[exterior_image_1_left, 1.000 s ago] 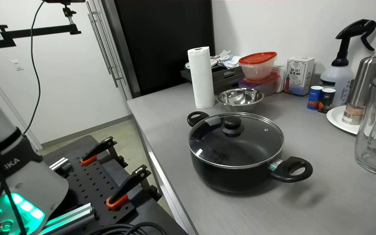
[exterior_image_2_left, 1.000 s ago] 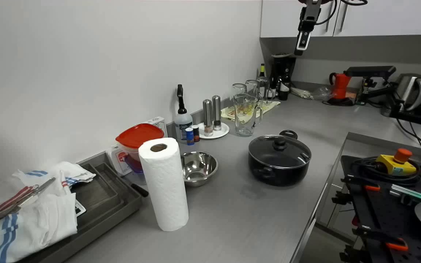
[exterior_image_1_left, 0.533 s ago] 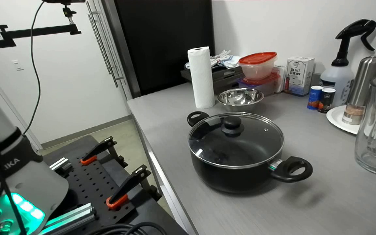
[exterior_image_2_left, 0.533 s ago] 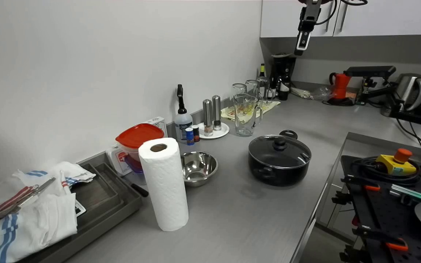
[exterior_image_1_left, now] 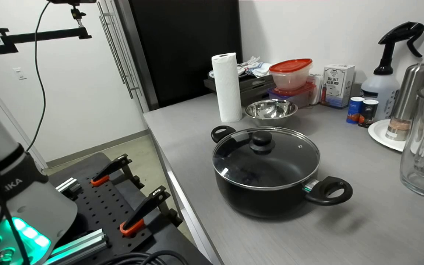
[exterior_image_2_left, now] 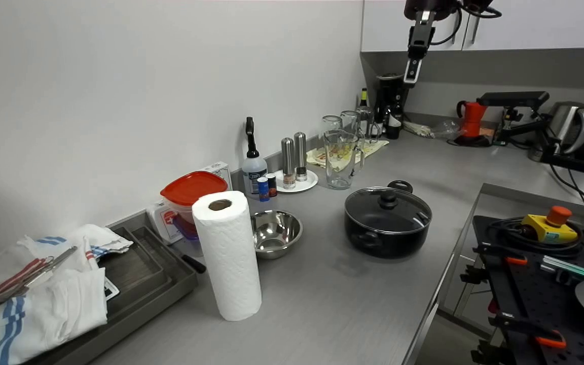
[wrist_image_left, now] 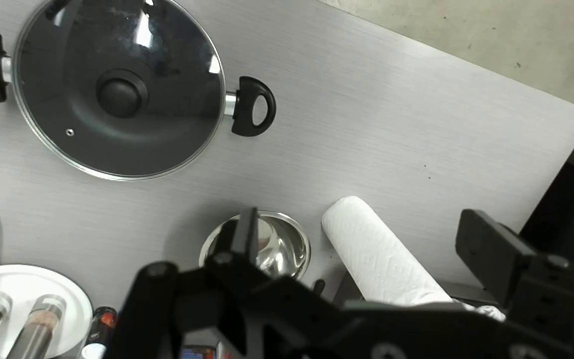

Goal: Put the glass lid from the pot on the counter.

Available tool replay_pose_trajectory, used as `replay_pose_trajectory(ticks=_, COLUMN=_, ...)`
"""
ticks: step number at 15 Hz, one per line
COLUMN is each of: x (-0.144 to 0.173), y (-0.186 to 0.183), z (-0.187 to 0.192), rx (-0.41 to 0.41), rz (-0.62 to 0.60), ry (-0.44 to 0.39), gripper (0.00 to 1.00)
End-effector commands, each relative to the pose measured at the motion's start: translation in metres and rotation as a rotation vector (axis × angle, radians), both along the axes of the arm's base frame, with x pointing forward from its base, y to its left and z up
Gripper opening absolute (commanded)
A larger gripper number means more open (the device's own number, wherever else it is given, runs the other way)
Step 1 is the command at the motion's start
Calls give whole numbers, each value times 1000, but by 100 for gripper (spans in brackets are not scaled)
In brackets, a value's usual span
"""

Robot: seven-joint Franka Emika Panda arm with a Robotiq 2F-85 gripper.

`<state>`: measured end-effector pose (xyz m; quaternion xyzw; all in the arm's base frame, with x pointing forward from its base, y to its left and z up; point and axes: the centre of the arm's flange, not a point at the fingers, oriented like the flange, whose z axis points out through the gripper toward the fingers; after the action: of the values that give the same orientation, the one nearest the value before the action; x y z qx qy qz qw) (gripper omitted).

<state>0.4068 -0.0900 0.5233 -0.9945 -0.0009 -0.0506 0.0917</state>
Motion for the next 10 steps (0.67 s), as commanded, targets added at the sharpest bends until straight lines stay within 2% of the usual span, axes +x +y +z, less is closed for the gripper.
replay_pose_trajectory(ticks=1, x=21, y=-15, z=-24, rx=-9, rz=-65, ry=7, gripper=100)
replay_pose_trajectory(ticks=10, x=40, y=-60, z=-89, rx=-31, rz=-219, ry=54, gripper=100)
